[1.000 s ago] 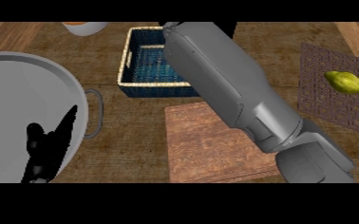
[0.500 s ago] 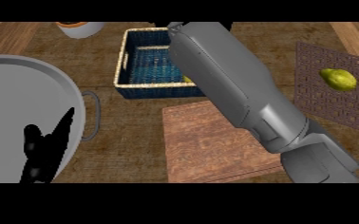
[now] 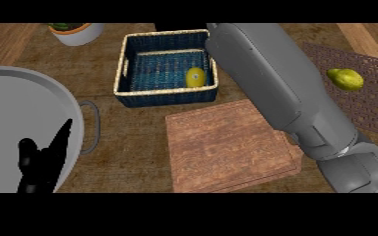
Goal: Pick the lemon from the cutting board and place it in the basket
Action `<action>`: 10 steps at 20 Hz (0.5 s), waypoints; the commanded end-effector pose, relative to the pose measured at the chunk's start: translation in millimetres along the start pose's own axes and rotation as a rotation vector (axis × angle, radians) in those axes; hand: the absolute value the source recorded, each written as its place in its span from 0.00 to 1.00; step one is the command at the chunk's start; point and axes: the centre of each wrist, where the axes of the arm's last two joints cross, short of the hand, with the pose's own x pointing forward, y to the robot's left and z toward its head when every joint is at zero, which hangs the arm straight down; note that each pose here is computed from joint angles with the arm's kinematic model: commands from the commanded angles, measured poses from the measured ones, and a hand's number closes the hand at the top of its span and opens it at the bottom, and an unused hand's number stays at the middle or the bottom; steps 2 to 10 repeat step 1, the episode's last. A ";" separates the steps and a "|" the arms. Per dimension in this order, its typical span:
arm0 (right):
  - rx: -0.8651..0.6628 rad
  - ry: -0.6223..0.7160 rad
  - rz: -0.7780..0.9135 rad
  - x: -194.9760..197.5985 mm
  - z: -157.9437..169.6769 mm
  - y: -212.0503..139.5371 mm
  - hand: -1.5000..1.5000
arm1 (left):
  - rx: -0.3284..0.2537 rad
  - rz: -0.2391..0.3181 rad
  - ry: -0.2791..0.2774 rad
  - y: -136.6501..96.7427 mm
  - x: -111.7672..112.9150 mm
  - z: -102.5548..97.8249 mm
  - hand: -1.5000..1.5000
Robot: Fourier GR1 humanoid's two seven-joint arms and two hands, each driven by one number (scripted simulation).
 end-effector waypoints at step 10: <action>-0.024 0.131 -0.035 -18.4 -16.3 -28.4 0.00 | -0.029 0.044 0.149 -5.9 -30.0 7.1 0.50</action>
